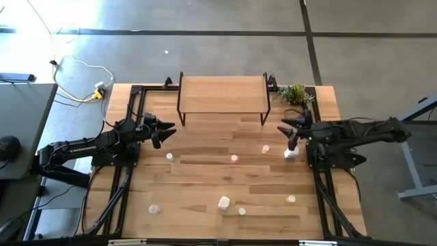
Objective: Pick and place medicine bottles onto shelf by color
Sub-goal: Put the top yellow pill bottle on the shelf
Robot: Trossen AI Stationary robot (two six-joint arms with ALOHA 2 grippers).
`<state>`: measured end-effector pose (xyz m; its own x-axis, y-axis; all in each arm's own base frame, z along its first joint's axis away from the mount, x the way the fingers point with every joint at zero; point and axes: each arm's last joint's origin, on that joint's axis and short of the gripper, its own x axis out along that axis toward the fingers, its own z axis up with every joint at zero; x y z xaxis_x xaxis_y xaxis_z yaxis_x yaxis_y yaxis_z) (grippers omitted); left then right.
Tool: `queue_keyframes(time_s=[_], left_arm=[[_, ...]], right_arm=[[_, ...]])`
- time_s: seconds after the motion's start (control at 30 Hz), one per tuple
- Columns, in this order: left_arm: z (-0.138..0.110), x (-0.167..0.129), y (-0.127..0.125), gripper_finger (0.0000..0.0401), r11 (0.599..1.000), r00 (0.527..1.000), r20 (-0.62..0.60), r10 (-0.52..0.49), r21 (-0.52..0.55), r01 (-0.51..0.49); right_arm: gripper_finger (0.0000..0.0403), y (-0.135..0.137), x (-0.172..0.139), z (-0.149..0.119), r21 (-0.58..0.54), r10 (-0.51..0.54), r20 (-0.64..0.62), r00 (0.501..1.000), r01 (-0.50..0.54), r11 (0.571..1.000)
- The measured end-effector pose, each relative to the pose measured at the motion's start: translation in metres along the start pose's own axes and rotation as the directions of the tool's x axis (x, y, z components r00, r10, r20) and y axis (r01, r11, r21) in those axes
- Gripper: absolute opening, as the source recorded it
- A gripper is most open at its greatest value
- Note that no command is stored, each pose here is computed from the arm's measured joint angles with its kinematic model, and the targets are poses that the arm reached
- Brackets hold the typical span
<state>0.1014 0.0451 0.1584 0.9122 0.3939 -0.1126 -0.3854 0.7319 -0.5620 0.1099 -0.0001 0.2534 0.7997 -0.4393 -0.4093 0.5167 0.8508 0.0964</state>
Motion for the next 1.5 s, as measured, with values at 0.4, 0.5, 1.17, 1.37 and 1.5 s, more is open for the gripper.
queue_keyframes(time_s=[0.4,0.5,1.17,1.37,1.5], left_arm=[[0.0,0.0,0.0,0.0241,1.0,1.0,0.0,0.0,0.0,0.0],[0.0,0.0,0.0,0.0241,1.0,1.0,0.0,0.0,0.0,0.0],[0.0,0.0,0.0,0.0241,1.0,1.0,0.0,0.0,0.0,0.0],[0.0,0.0,0.0,0.0241,1.0,1.0,-0.001,0.0,0.0,0.0],[0.0,0.0,0.0,0.0241,1.0,1.0,-0.001,0.0,-0.005,0.0]], right_arm=[[0.0179,0.029,0.035,-0.007,-0.16,0.058,-0.326,0.944,-0.115,0.98],[0.0179,0.033,0.043,-0.012,-0.113,0.047,-0.375,0.926,-0.096,0.989],[0.0179,0.044,0.075,-0.029,-0.124,-0.003,-0.514,0.858,-0.071,0.99],[0.0179,0.039,0.078,-0.028,-0.082,-0.004,-0.523,0.852,-0.046,0.996],[0.0185,0.033,0.081,-0.026,-0.027,0.016,-0.543,0.84,-0.036,0.999]])
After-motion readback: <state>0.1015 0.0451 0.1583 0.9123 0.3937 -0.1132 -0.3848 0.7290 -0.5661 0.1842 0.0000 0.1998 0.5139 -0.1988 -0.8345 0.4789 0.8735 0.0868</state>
